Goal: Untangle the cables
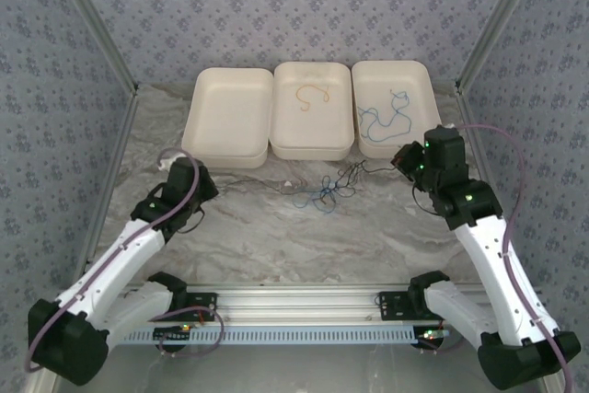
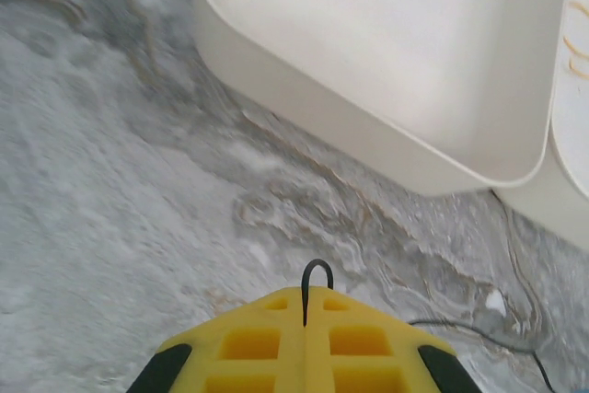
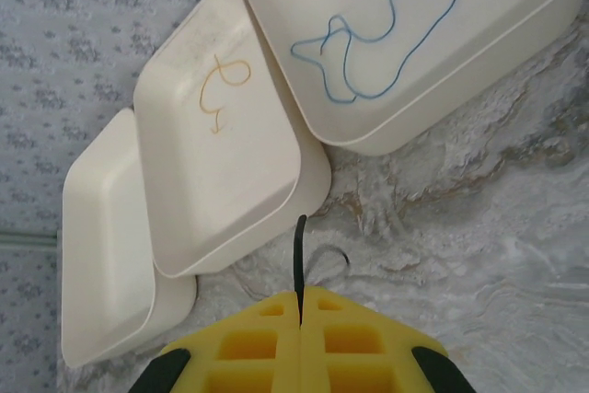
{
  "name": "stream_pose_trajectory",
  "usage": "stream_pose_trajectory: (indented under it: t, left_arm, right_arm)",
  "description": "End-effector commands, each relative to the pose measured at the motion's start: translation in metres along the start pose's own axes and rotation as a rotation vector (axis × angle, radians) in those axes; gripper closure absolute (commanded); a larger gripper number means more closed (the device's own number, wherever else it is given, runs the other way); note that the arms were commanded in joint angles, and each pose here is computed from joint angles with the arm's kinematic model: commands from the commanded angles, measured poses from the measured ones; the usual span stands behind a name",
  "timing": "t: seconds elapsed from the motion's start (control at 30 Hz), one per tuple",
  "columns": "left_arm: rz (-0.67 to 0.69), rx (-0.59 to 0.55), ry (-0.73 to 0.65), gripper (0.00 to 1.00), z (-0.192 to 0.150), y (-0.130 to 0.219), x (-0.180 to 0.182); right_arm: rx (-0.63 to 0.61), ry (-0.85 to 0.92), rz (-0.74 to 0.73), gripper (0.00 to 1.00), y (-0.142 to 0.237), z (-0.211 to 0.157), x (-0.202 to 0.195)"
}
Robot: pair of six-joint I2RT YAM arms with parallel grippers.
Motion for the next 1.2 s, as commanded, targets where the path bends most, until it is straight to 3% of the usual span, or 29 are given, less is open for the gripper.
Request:
stream_pose_trajectory:
  t: [0.0,0.13,0.3,0.37,0.47,0.57,0.8,1.0,1.17]
  left_arm:
    - [0.103,0.061,-0.039,1.00,-0.004,0.002,0.019]
    - [0.037,0.090,-0.023,1.00,-0.011,-0.008,0.015]
    - [-0.284,0.144,-0.067,0.98,-0.021,-0.025,-0.036]
    - [-0.378,0.147,-0.142,0.88,-0.026,-0.024,-0.063]
    - [-0.423,0.134,-0.226,0.52,-0.028,-0.018,-0.092]
    - [-0.482,0.060,-0.275,0.36,-0.025,0.002,-0.109]
    - [-0.846,-0.113,-0.413,0.29,-0.032,0.066,-0.145]
    - [-0.944,-0.146,-0.377,0.21,-0.036,0.061,-0.169]
    - [-1.047,-0.130,-0.404,0.23,-0.040,0.059,-0.200]
  right_arm:
    - [-0.060,0.015,0.060,1.00,0.020,0.021,0.020]
    - [-0.093,0.029,0.137,1.00,0.037,0.036,0.044]
    - [0.024,0.106,0.273,1.00,0.032,0.029,0.081]
    - [0.101,0.165,0.276,1.00,0.023,0.015,0.093]
    - [0.154,0.228,0.280,1.00,0.013,-0.007,0.104]
    - [0.180,0.261,0.279,1.00,0.007,-0.022,0.109]
    - [0.216,0.297,0.276,1.00,0.002,-0.033,0.118]
    - [0.238,0.305,0.313,1.00,0.007,-0.036,0.128]
    - [0.239,0.303,0.315,1.00,0.011,-0.035,0.129]
Point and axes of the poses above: each hand's point on the last joint's axis, 136 mm out from that joint toward the fingers, its own y axis back along the fingers, its own x axis along the line the jaws close on, z = x × y, the point moved 8 cm from there along y, back along the fingers, and after that the axes turned 9 degrees about -y, right-handed, at the moved point
